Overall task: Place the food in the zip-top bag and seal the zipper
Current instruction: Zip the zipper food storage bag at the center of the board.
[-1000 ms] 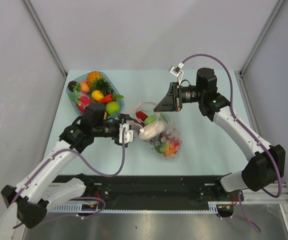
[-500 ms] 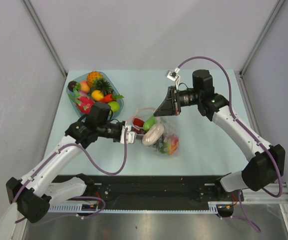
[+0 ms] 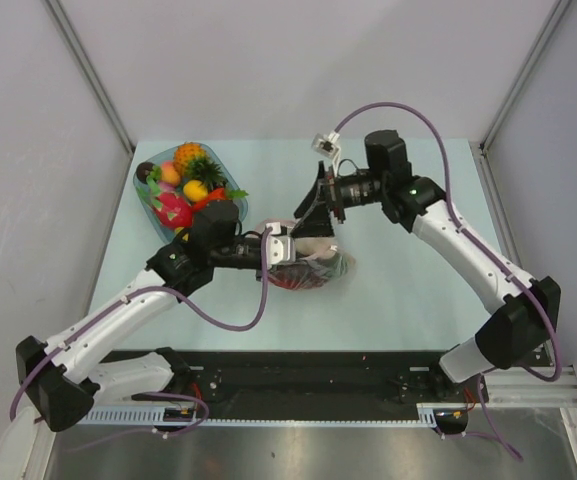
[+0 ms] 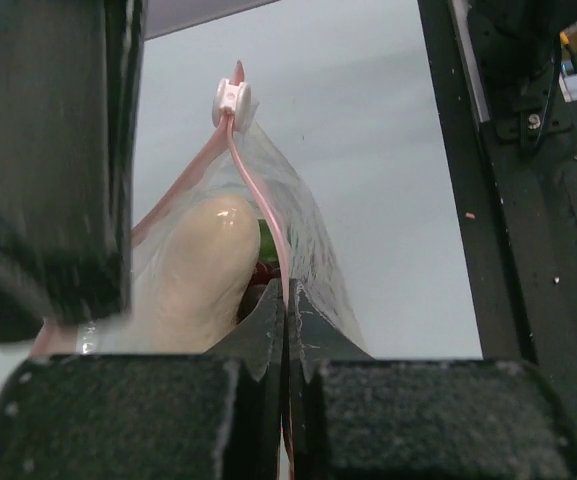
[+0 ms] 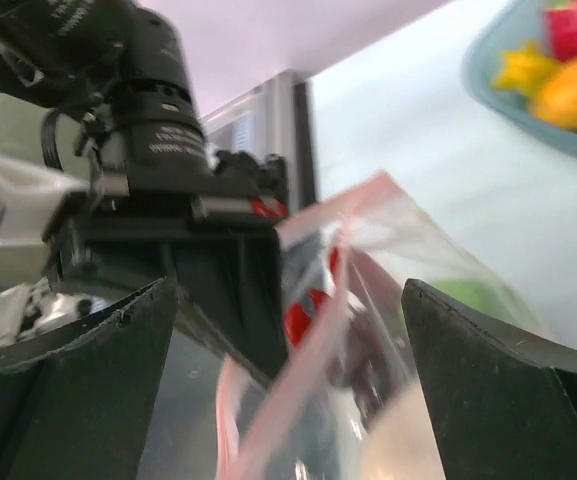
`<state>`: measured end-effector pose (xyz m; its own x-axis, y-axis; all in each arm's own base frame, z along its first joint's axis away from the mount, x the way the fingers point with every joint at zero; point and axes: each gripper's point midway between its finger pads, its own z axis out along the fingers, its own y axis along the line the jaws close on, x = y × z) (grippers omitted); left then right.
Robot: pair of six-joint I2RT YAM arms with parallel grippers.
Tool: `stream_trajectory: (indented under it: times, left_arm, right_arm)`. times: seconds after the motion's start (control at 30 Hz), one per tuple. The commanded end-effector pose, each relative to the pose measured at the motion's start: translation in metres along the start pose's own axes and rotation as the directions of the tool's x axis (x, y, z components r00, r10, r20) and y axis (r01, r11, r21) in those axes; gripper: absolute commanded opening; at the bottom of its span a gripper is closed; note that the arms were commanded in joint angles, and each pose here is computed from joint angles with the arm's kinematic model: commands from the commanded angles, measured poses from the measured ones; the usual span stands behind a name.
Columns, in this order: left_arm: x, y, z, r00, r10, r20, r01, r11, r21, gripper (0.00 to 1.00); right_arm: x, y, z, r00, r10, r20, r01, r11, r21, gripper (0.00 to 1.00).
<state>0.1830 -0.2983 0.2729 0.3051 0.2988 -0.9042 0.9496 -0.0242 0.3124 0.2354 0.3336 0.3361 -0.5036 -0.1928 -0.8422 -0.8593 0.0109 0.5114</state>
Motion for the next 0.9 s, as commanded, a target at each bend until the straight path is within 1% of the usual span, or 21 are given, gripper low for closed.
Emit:
stream_trajectory:
  times: [0.0, 0.07, 0.1, 0.17, 0.2, 0.3, 0.4, 0.43, 0.47, 0.5, 0.53, 0.6, 0.73, 0.87]
  left_arm:
    - [-0.014, 0.017, -0.001, 0.992, -0.093, 0.082, 0.102, 0.989, -0.111, 0.0]
    - [-0.014, 0.019, -0.001, 0.989, -0.112, 0.093, 0.123, 0.985, -0.122, 0.0]
    - [-0.015, 0.02, -0.002, 0.988, -0.119, 0.099, 0.13, 0.984, -0.119, 0.0]
    - [-0.016, 0.024, -0.002, 0.986, -0.133, 0.105, 0.146, 0.981, -0.127, 0.0]
    - [-0.019, 0.026, -0.002, 0.985, -0.13, 0.109, 0.144, 0.981, -0.13, 0.0]
    - [-0.023, 0.031, -0.002, 0.985, -0.132, 0.114, 0.146, 0.981, -0.125, 0.0]
    - [-0.027, 0.032, -0.002, 0.984, -0.135, 0.117, 0.147, 0.983, -0.106, 0.0]
    - [-0.028, 0.03, -0.002, 0.985, -0.127, 0.119, 0.138, 0.986, -0.092, 0.0]
    - [-0.029, 0.028, -0.002, 0.986, -0.117, 0.122, 0.128, 0.988, -0.085, 0.0]
    - [-0.03, 0.027, -0.002, 0.987, -0.105, 0.125, 0.115, 0.99, -0.08, 0.0]
    - [-0.031, 0.027, -0.002, 0.987, -0.094, 0.127, 0.105, 0.992, -0.077, 0.0]
    - [-0.03, 0.027, -0.002, 0.989, -0.092, 0.119, 0.102, 0.992, -0.073, 0.0]
    - [-0.032, 0.026, -0.001, 0.99, -0.078, 0.119, 0.085, 0.995, -0.058, 0.0]
    - [-0.033, 0.025, -0.003, 0.991, -0.07, 0.118, 0.077, 0.996, -0.053, 0.0]
  right_arm:
    - [-0.018, -0.007, -0.059, 0.994, -0.106, 0.038, 0.098, 0.979, 0.179, 1.0]
    - [-0.009, -0.012, -0.073, 0.99, -0.139, 0.01, 0.133, 0.964, 0.232, 1.0]
    - [-0.005, -0.01, -0.086, 0.982, -0.189, -0.01, 0.185, 0.947, 0.263, 1.0]
    - [0.007, -0.013, -0.095, 0.974, -0.223, -0.047, 0.227, 0.925, 0.305, 1.0]
    - [0.012, -0.005, -0.101, 0.955, -0.286, -0.076, 0.295, 0.901, 0.317, 1.0]
    - [0.031, -0.002, -0.111, 0.915, -0.381, -0.135, 0.404, 0.848, 0.342, 0.97]
    - [0.05, -0.004, -0.109, 0.881, -0.438, -0.178, 0.473, 0.812, 0.341, 0.93]
    - [0.052, 0.002, -0.107, 0.856, -0.484, -0.183, 0.517, 0.787, 0.336, 0.91]
    - [0.053, 0.0, -0.106, 0.843, -0.503, -0.189, 0.537, 0.769, 0.347, 0.9]
    - [0.045, -0.002, -0.103, 0.816, -0.551, -0.172, 0.573, 0.736, 0.361, 0.89]
    - [0.053, -0.005, -0.099, 0.82, -0.546, -0.169, 0.568, 0.741, 0.359, 0.88]
    - [0.047, -0.009, -0.094, 0.796, -0.585, -0.154, 0.596, 0.715, 0.365, 0.85]
    - [0.049, -0.018, -0.078, 0.789, -0.596, -0.15, 0.608, 0.722, 0.33, 0.78]
    - [0.043, -0.023, -0.071, 0.785, -0.606, -0.13, 0.612, 0.723, 0.321, 0.78]
